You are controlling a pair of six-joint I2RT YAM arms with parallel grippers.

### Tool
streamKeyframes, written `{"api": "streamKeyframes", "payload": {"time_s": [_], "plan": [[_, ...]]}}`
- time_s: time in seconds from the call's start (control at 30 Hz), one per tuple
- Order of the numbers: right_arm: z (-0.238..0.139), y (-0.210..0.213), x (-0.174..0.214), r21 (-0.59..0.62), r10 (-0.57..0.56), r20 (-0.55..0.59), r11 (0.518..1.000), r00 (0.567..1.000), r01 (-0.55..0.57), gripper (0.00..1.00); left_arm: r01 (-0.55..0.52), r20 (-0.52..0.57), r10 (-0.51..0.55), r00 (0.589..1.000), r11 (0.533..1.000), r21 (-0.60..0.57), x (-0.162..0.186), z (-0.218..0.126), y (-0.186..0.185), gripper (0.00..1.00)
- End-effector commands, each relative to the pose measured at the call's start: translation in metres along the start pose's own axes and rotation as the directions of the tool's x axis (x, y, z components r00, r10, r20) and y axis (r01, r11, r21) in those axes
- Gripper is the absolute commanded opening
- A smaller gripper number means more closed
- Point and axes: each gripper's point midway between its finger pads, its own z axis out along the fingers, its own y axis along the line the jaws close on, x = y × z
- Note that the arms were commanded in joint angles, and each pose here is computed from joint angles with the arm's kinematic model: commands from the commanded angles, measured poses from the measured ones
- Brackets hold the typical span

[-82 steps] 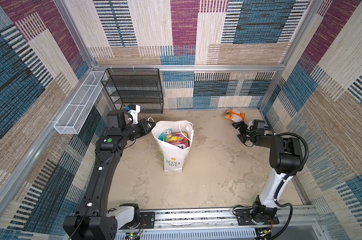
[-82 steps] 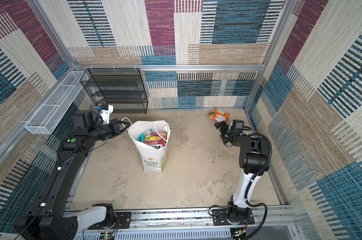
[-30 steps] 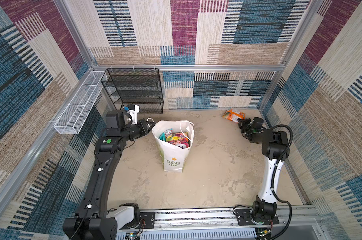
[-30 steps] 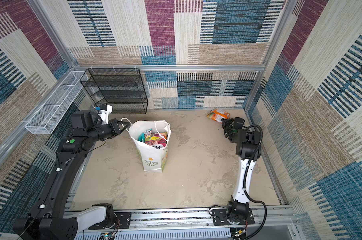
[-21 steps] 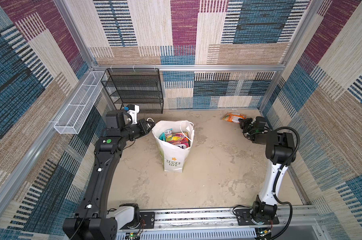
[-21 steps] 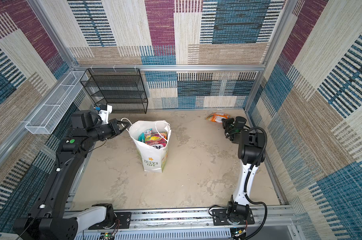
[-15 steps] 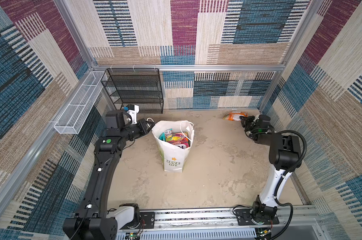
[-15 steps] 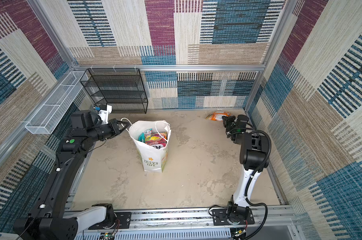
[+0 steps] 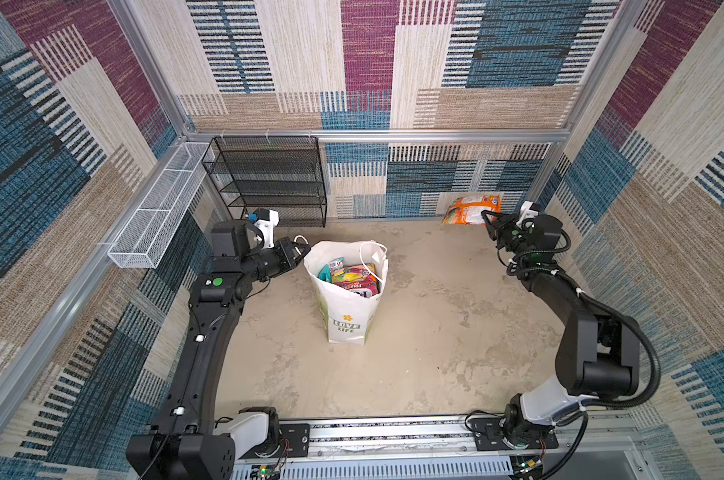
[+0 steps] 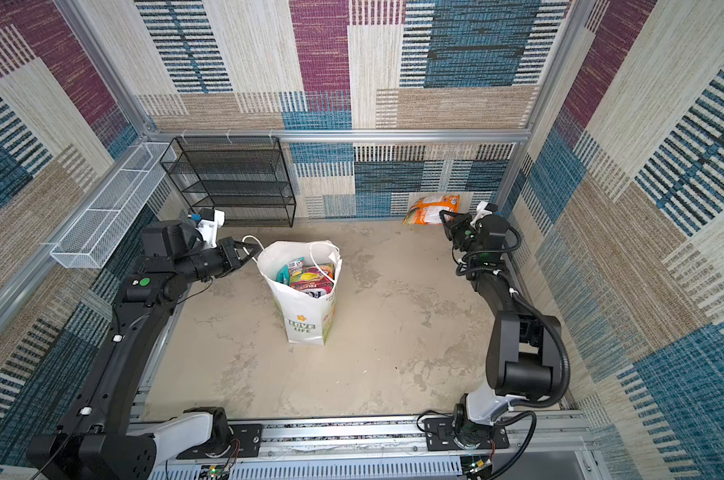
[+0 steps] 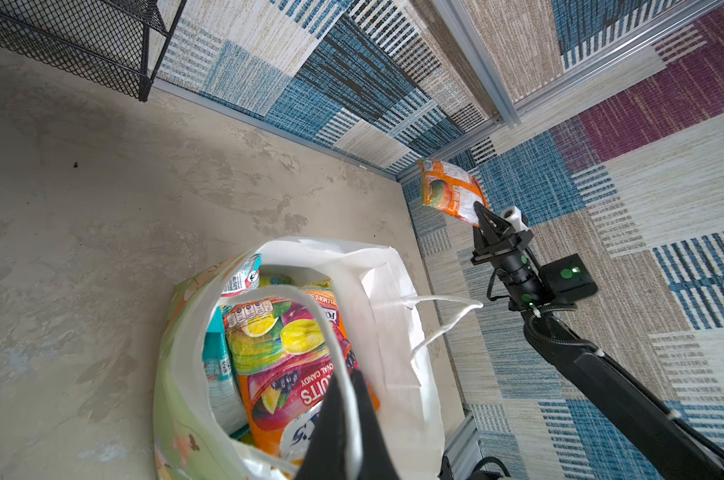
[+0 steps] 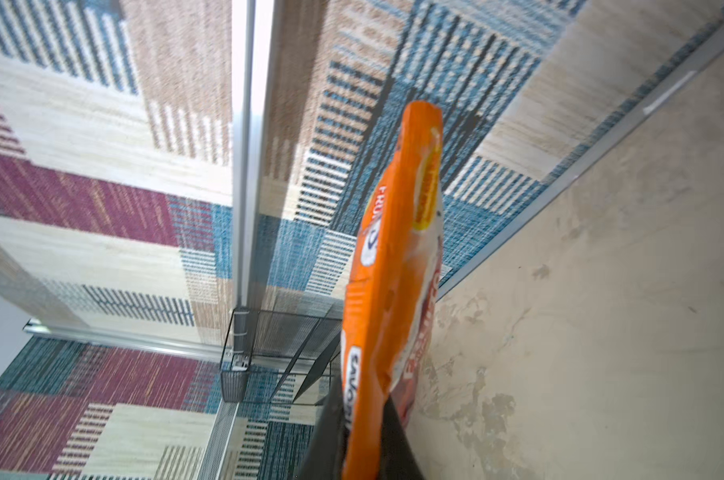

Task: Place the snacks into the paper bag
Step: 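Lift the orange mango packet and carry it over the bag with the right gripper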

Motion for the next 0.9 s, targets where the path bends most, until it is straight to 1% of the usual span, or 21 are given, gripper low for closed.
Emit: {"api": "streamKeyframes", "payload": {"time_s": [0.0,0.13,0.23,0.37,0.47,0.6,0.7,0.8,0.87], "plan": [[-0.014,0.045,0.010,-0.060,-0.118,-0.004,0.991,0.993,0.117,0.00,-0.009,0.014,0.009,1.000,0.999,0.039,-0.005,0.001,-0.007,0.05],[-0.032,0.095,0.025,-0.126,-0.190,-0.004,0.974,0.982,0.188,0.00,-0.007,0.015,0.006,1.000,0.999,0.041,-0.005,0.002,-0.006,0.05],[-0.044,0.135,0.042,-0.187,-0.259,-0.011,0.949,0.966,0.253,0.00,-0.003,0.013,0.002,1.000,0.999,0.046,-0.005,0.003,-0.007,0.05],[-0.055,0.179,0.070,-0.261,-0.338,-0.045,0.912,0.940,0.316,0.00,-0.004,0.013,0.004,1.000,0.999,0.053,-0.005,0.002,-0.008,0.05],[-0.058,0.203,0.089,-0.307,-0.376,-0.067,0.889,0.924,0.340,0.00,-0.007,0.014,0.007,1.000,0.999,0.052,-0.005,0.002,-0.008,0.05],[-0.052,0.228,0.126,-0.376,-0.433,-0.142,0.855,0.890,0.357,0.00,-0.013,0.018,0.012,1.000,0.998,0.059,-0.006,0.000,-0.010,0.05],[-0.045,0.242,0.156,-0.443,-0.467,-0.210,0.829,0.859,0.342,0.00,-0.018,0.021,0.016,1.000,0.998,0.062,-0.006,0.000,-0.011,0.04],[-0.040,0.259,0.176,-0.463,-0.515,-0.214,0.802,0.830,0.378,0.00,-0.022,0.024,0.020,1.000,0.998,0.063,-0.006,-0.001,-0.013,0.03],[-0.033,0.265,0.193,-0.482,-0.538,-0.247,0.790,0.806,0.379,0.00,-0.021,0.023,0.019,1.000,0.998,0.067,-0.006,-0.001,-0.013,0.01]]}}
